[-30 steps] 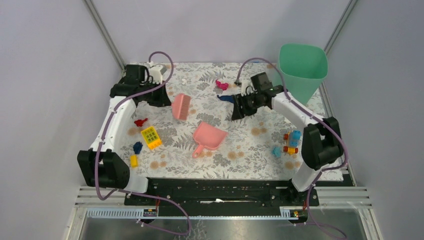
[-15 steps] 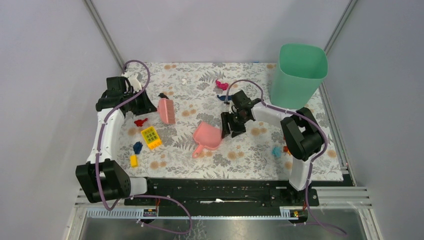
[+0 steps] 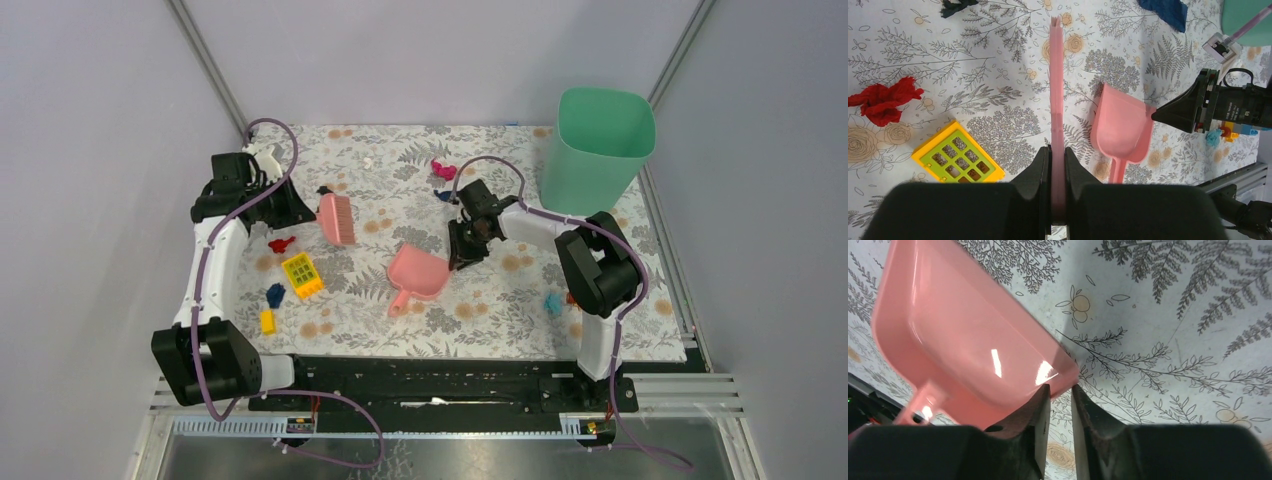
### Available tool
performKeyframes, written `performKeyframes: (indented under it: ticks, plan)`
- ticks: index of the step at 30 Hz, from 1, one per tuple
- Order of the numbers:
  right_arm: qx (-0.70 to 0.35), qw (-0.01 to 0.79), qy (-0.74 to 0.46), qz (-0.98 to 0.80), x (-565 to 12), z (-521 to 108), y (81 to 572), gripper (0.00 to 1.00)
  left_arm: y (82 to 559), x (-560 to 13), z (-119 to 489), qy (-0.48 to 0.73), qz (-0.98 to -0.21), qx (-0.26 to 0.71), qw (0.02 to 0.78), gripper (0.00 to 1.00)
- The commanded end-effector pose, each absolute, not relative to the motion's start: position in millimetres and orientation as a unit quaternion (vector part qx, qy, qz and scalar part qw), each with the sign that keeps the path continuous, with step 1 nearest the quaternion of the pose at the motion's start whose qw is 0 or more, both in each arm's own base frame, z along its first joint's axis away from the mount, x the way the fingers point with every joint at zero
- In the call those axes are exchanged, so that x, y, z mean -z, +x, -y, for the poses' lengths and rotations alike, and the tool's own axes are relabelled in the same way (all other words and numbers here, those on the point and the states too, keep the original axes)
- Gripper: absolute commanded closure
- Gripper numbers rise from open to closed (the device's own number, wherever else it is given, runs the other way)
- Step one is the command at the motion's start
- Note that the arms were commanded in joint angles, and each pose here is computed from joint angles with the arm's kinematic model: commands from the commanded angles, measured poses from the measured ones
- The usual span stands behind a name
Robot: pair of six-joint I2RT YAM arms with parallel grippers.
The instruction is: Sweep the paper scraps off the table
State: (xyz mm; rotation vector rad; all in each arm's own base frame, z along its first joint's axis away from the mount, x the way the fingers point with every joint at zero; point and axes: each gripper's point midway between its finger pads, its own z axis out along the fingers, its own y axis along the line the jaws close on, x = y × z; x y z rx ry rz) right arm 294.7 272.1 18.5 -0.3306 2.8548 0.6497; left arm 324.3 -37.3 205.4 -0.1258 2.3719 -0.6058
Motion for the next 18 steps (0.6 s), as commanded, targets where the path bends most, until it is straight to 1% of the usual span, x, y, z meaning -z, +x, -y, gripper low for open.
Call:
performKeyframes:
  ticks: [1,6,11,12,13,14,15,16,17,18]
  plan:
    - [-0.209,0.139,-0.135,-0.959,-32.5,-275.8,312.8,0.77,337.7,-229.5,37.5,-0.041,-0.892,0.246,0.378,1.00]
    - [-0.172,0.177,-0.169,-0.954,-41.9,-264.8,329.1,0.81,338.2,-229.4,38.1,-0.040,-0.891,0.249,0.378,1.00]
    - [-0.164,0.187,-0.182,-0.951,-44.5,-256.7,336.8,0.86,337.4,-226.9,40.0,-0.044,-0.889,0.260,0.375,1.00]
    - [-0.166,0.189,-0.190,-0.949,-45.5,-256.7,337.8,0.86,337.4,-226.5,40.3,-0.044,-0.889,0.260,0.374,1.00]
    - [-0.168,0.191,-0.201,-0.946,-47.1,-258.0,338.4,0.84,337.5,-226.4,40.5,-0.043,-0.889,0.261,0.374,1.00]
    - [-0.170,0.196,-0.210,-0.943,-50.6,-258.5,340.6,0.74,337.6,-226.4,40.5,-0.043,-0.889,0.261,0.374,1.00]
    - [-0.171,0.203,-0.212,-0.940,-56.4,-258.9,344.0,0.60,337.6,-227.2,40.6,-0.043,-0.889,0.261,0.375,1.00]
    - [-0.175,0.213,-0.210,-0.938,-65.3,-259.3,348.2,0.41,337.8,-228.1,40.7,-0.041,-0.888,0.261,0.376,1.00]
    - [-0.182,0.225,-0.208,-0.934,-78.9,-259.5,352.8,0.16,337.6,-229.8,40.5,-0.041,-0.887,0.261,0.378,1.00]
    - [-0.189,0.234,-0.209,-0.930,-90.7,-259.7,356.4,0.03,337.4,-229.7,40.4,-0.040,-0.887,0.261,0.379,1.00]
